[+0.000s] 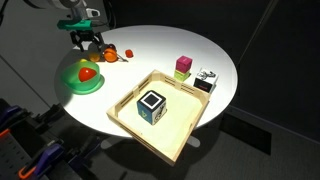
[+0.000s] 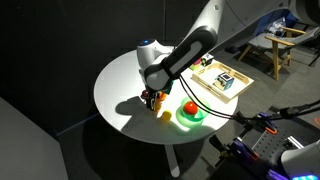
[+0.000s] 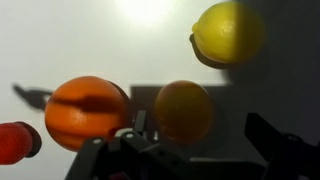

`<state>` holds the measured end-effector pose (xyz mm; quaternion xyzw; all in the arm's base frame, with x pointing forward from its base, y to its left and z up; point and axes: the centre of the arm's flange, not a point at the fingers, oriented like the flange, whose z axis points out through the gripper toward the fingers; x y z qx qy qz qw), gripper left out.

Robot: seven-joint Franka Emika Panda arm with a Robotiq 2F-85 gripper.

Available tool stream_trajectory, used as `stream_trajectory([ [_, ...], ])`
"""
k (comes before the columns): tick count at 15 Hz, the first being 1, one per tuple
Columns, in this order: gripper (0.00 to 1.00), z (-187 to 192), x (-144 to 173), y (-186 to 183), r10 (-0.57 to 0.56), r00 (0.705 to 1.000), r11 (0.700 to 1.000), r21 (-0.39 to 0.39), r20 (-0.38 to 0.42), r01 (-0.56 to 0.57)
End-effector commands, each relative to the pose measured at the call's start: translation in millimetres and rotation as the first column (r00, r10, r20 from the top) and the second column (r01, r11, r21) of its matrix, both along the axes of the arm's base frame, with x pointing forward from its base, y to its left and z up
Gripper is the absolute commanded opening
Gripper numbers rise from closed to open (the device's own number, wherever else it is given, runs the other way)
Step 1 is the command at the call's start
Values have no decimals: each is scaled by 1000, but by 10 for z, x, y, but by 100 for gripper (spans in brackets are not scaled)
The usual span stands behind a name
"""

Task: Put the big red tomato in the green bowl, then put the apple in the green bowl and remove the soft toy block from the box

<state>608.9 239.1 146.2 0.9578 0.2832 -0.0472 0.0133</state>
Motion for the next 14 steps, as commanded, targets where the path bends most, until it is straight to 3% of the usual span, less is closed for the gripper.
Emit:
stream_trajectory([
  [1,100,-24,21,-29,28,1000,1000,0,15,-28],
  [4,100,-54,22,-31,28,1000,1000,1,10,-28],
  [5,75,-66,25,-33,27,1000,1000,0,10,-27],
  [6,75,-74,26,-33,29,1000,1000,-1,7,-29],
  [10,42,-85,32,-28,23,1000,1000,-7,5,-23],
  [11,36,-69,41,-25,22,1000,1000,-7,7,-22],
  [14,36,11,9,-18,2,1000,1000,-16,2,-2],
])
